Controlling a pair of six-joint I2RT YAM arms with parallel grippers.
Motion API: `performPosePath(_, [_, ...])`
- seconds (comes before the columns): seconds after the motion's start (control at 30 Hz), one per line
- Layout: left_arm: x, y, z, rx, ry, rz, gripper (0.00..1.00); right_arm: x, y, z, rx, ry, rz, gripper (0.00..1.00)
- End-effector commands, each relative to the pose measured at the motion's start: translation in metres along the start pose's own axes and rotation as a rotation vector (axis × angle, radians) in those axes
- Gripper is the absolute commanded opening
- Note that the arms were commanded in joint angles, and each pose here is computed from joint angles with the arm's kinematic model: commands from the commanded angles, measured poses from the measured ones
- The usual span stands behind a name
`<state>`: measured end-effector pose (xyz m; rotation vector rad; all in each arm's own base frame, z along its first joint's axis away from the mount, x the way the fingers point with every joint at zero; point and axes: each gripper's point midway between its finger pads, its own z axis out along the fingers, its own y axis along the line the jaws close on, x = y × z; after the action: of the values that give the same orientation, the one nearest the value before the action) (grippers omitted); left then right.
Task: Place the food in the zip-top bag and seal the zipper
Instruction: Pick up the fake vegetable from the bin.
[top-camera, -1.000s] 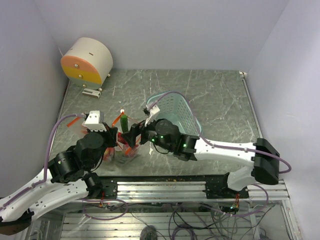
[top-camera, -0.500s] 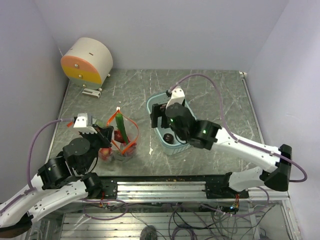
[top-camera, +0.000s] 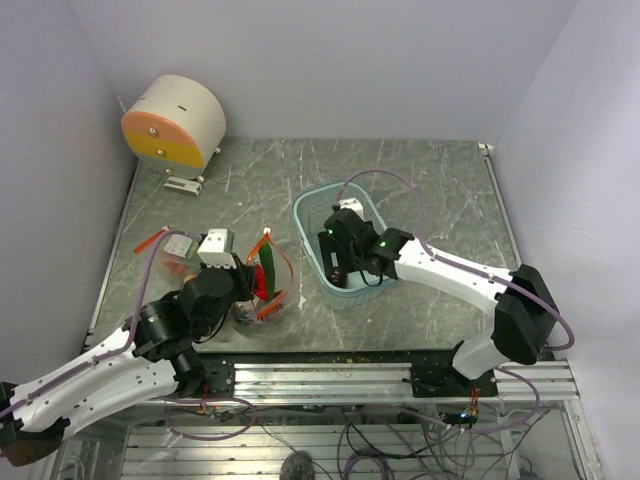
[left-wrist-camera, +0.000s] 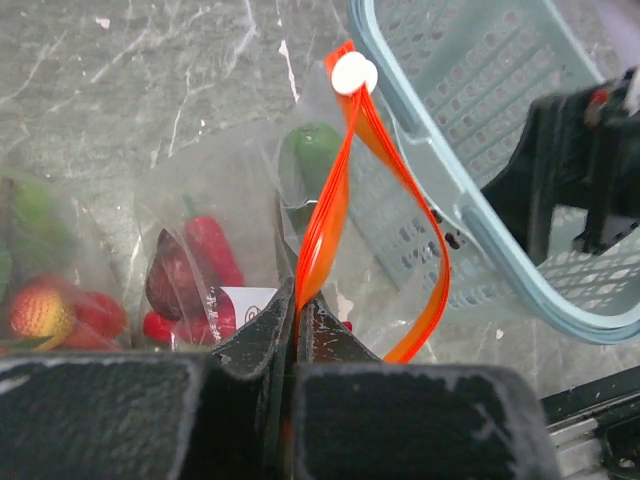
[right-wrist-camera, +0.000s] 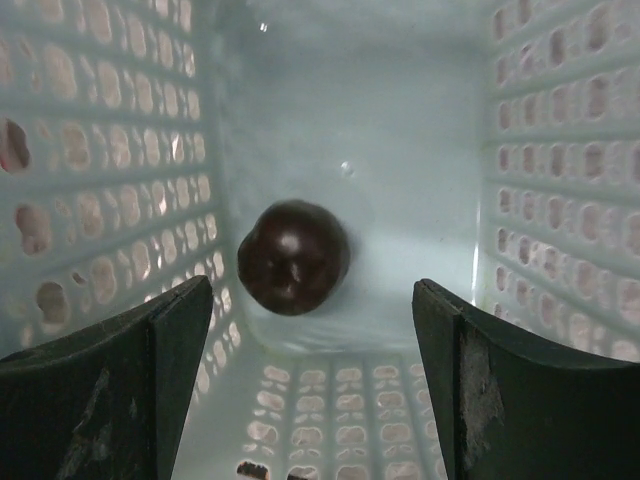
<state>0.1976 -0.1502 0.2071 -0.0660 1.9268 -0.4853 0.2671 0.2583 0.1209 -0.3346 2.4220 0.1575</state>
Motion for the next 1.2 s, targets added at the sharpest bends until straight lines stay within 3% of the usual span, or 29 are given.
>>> performPosePath(0.0, [-0.056, -0.011, -0.018, 0.028, -0.133, -0.043, 0.07, 0.022, 0.012, 0.011, -0.101, 0.075, -0.008, 0.81])
performPosePath(0.3, [-0.058, -0.017, -0.021, 0.049, -0.112, -0.037, 0.07, 0.059, 0.023, 0.048, -0.173, 0.178, 0.025, 0.8])
performPosePath(0.47, [-0.066, -0.012, -0.025, 0.025, -0.124, -0.029, 0.07, 0.08, 0.014, 0.064, -0.13, 0.213, 0.012, 0.73])
performPosePath(0.5, [-0.065, -0.012, -0.024, 0.023, -0.122, -0.031, 0.07, 0.08, 0.012, 0.067, -0.125, 0.208, 0.012, 0.7])
performPosePath(0.63, [-0.059, -0.013, -0.022, 0.023, -0.108, -0.038, 0.07, 0.075, 0.002, 0.069, -0.079, 0.174, 0.002, 0.32])
performPosePath(0.7, [-0.056, -0.014, -0.02, 0.026, -0.099, -0.037, 0.07, 0.067, -0.004, 0.067, -0.056, 0.145, -0.007, 0.22])
performPosePath(0.83, [-0.056, -0.016, -0.019, 0.027, -0.096, -0.032, 0.07, 0.035, -0.009, 0.045, -0.043, 0.046, -0.005, 0.11])
performPosePath(0.93, [-0.061, -0.016, -0.021, 0.024, -0.101, -0.024, 0.07, 0.0, -0.008, 0.013, -0.081, -0.067, 0.01, 0.11])
performPosePath(1.17, [-0.057, -0.011, -0.018, -0.002, -0.093, -0.015, 0.07, -0.062, 0.028, -0.079, -0.398, -0.335, 0.024, 0.1])
